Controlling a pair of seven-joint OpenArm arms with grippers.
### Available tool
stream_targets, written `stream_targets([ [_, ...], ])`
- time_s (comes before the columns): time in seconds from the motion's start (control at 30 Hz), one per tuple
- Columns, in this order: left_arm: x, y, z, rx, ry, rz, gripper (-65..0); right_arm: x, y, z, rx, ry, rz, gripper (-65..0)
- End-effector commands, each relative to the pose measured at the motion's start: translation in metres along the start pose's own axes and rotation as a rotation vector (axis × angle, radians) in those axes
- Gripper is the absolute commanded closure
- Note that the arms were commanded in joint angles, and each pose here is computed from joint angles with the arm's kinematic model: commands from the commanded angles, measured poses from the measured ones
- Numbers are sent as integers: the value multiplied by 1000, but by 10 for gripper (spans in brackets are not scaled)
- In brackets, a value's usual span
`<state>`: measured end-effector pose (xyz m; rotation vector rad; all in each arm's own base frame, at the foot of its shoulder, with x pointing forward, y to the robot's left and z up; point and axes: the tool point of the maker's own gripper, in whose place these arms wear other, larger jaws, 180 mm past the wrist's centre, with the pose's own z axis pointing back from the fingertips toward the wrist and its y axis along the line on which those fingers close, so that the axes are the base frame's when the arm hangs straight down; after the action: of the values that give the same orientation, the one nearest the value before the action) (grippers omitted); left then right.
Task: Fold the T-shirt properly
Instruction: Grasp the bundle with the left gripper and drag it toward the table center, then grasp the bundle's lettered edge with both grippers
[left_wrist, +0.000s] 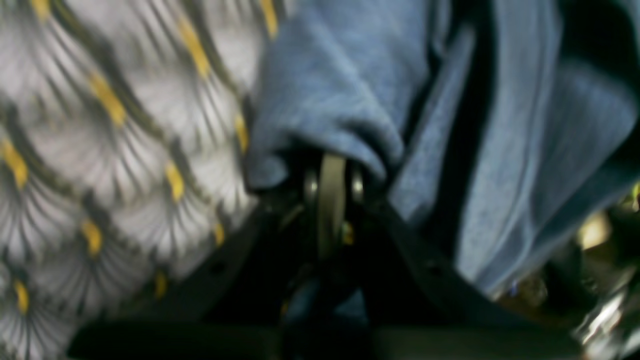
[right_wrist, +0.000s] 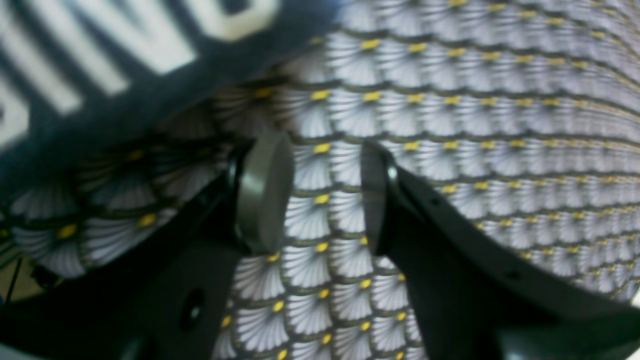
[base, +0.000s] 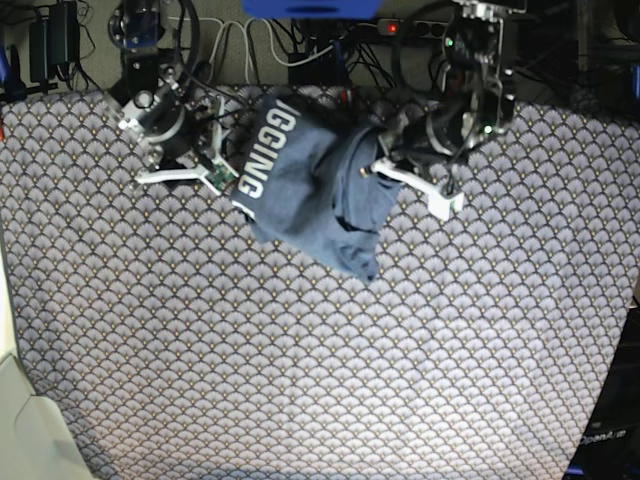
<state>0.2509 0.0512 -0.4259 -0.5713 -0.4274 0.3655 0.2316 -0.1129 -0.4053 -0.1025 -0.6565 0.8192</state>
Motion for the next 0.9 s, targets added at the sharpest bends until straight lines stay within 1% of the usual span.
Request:
stream_targets([
  [0.0, 12, -17, -3, -47, -22, -2, -2, 10, -6, 4, -19, -39, -4, -263],
  [0.07, 24, -19, -12, -49, -32, 6, -2, 8, -3, 4, -13, -34, -5, -263],
  [0.2, 59, -30, -36, -57, -137, 37, -2, 6, -1, 5, -10, -31, -5, -263],
  [0.33, 84, -39, -57, -64, -182, 69, -2, 5, -2, 5, -12, -27, -3, -263],
  [0.4, 98, -50, -62, -79, -212, 76, -2, 4, -4, 5, -16, -25, -2, -263],
  [0.53, 123, -74, -61, -120, -275, 68, -2, 4, -6, 5, -20, -25, -3, -263],
  [0.67, 146, -95, -51, -159, -326, 46, -2, 14, -15, 3, -40, -45, -1, -265],
  [0.77, 157, -102, -48, -165, -344, 31, -2, 22, -21, 1, -50, -65, 0, -266],
  [0.87, 162, -103, -44, -172, -355, 29, -2, 33, -21, -1, -47, -87, -14, -267],
])
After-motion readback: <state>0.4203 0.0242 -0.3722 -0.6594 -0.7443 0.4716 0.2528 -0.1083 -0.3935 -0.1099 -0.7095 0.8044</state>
